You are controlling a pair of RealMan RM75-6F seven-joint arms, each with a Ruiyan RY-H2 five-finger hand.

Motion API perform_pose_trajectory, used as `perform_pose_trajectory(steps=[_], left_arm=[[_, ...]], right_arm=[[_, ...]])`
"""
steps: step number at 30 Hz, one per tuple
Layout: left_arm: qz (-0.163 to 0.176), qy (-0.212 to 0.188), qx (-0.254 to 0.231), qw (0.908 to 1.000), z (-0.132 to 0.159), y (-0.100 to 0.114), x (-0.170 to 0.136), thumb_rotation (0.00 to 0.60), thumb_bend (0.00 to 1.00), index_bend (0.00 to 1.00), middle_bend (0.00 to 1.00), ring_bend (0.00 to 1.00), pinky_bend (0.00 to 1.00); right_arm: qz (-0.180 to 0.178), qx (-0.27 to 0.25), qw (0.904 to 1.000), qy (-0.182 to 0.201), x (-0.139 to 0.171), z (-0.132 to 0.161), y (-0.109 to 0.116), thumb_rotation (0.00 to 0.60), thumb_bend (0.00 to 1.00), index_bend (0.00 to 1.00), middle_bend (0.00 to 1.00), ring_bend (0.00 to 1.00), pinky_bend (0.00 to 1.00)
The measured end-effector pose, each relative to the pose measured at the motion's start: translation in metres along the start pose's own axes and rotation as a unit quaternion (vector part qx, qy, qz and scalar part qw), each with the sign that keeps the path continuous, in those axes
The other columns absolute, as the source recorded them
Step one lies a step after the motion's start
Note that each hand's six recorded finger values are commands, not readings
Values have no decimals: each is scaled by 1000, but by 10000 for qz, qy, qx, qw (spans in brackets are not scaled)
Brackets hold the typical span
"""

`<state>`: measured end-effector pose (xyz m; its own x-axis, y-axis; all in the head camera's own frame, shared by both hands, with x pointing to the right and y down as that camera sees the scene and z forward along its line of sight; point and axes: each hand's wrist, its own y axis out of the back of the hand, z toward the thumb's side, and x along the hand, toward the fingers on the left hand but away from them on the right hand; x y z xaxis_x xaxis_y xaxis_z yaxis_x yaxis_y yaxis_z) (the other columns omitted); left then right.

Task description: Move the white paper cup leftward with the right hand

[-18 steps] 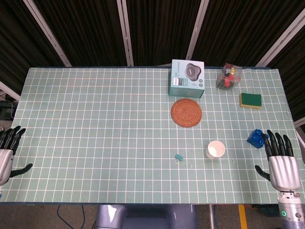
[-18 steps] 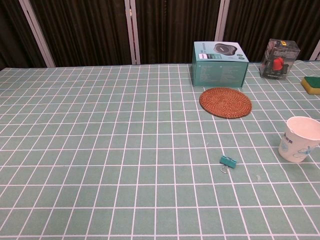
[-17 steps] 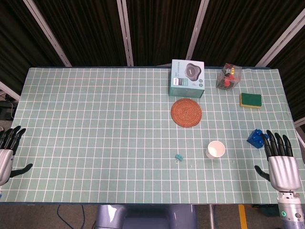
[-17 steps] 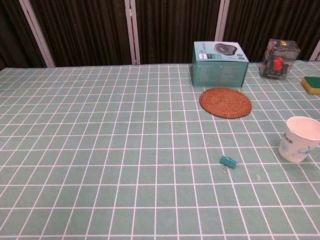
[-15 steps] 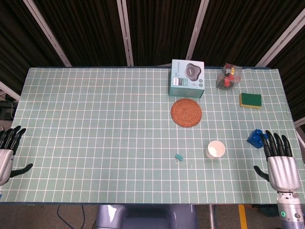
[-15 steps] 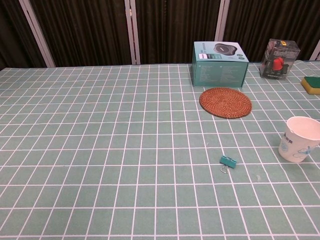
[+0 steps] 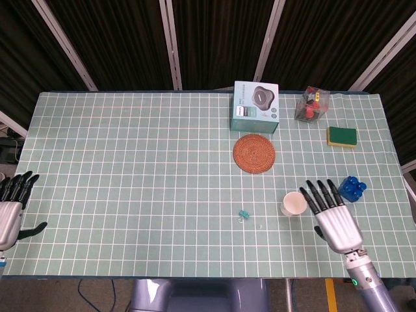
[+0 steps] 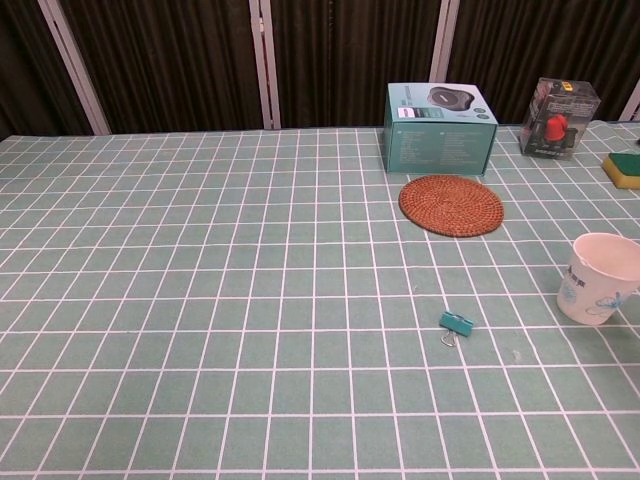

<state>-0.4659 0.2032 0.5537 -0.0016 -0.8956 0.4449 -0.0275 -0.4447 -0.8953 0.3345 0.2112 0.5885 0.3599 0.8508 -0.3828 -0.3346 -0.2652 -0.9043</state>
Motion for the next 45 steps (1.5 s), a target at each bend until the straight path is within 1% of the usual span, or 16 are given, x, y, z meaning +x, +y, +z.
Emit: perform_pose_trajectory(steps=[2, 4, 5, 8, 11, 17, 20, 27, 31, 33, 36, 38, 40, 43, 45], left_arm=[[-39, 33, 10, 10000, -1, -3, 3, 600, 0, 0, 0, 0, 0], [-31, 26, 29, 10000, 0, -4, 7, 600, 0, 0, 0, 0, 0], [-22, 19, 32, 10000, 0, -4, 8, 600, 0, 0, 0, 0, 0], [-17, 9, 52, 10000, 0, -7, 10, 600, 0, 0, 0, 0, 0], [-47, 42, 52, 10000, -3, -10, 12, 600, 0, 0, 0, 0, 0], [-1, 32, 25, 10000, -3, -9, 13, 600, 0, 0, 0, 0, 0], [31, 22, 21, 10000, -2, -8, 11, 600, 0, 0, 0, 0, 0], [25, 43, 0, 10000, -2, -6, 9, 600, 0, 0, 0, 0, 0], [35, 33, -7, 10000, -2, -5, 9, 600, 0, 0, 0, 0, 0], [34, 35, -7, 10000, -2, -5, 9, 600, 0, 0, 0, 0, 0], [15, 35, 2, 10000, -1, -5, 9, 600, 0, 0, 0, 0, 0], [8, 25, 3, 10000, -1, -6, 9, 600, 0, 0, 0, 0, 0], [1, 24, 6, 10000, -1, -6, 9, 600, 0, 0, 0, 0, 0], [-8, 23, 4, 10000, 0, -6, 9, 600, 0, 0, 0, 0, 0], [-18, 21, 3, 10000, 0, -7, 9, 600, 0, 0, 0, 0, 0]], right_arm=[[56, 401, 9984, 400, -10, 16, -1, 600, 0, 0, 0, 0, 0], [96, 729, 9946, 735, -19, 30, -2, 600, 0, 0, 0, 0, 0], [113, 931, 9911, 941, -25, 39, -4, 600, 0, 0, 0, 0, 0], [153, 1347, 9818, 1329, -36, 58, -9, 600, 0, 0, 0, 0, 0], [210, 1723, 9723, 1568, -43, 70, -17, 600, 0, 0, 0, 0, 0], [227, 2382, 9531, 1855, -51, 85, -29, 600, 0, 0, 0, 0, 0], [317, 2659, 9452, 1868, -54, 83, -39, 600, 0, 0, 0, 0, 0], [840, 2938, 9370, 1691, -51, 68, -63, 600, 0, 0, 0, 0, 0], [997, 3108, 9309, 1641, -48, 61, -74, 600, 0, 0, 0, 0, 5], [1033, 3206, 9277, 1609, -47, 58, -77, 600, 0, 0, 13, 0, 48], [1030, 3337, 9242, 1545, -48, 53, -81, 600, 15, 0, 112, 6, 208], [1014, 3382, 9233, 1515, -48, 51, -84, 600, 89, 6, 211, 63, 343], [954, 3434, 9220, 1513, -48, 50, -84, 600, 178, 35, 282, 137, 416], [831, 3496, 9212, 1496, -49, 48, -85, 600, 268, 78, 333, 191, 466], [730, 3526, 9213, 1464, -50, 46, -84, 600, 282, 84, 344, 203, 475]])
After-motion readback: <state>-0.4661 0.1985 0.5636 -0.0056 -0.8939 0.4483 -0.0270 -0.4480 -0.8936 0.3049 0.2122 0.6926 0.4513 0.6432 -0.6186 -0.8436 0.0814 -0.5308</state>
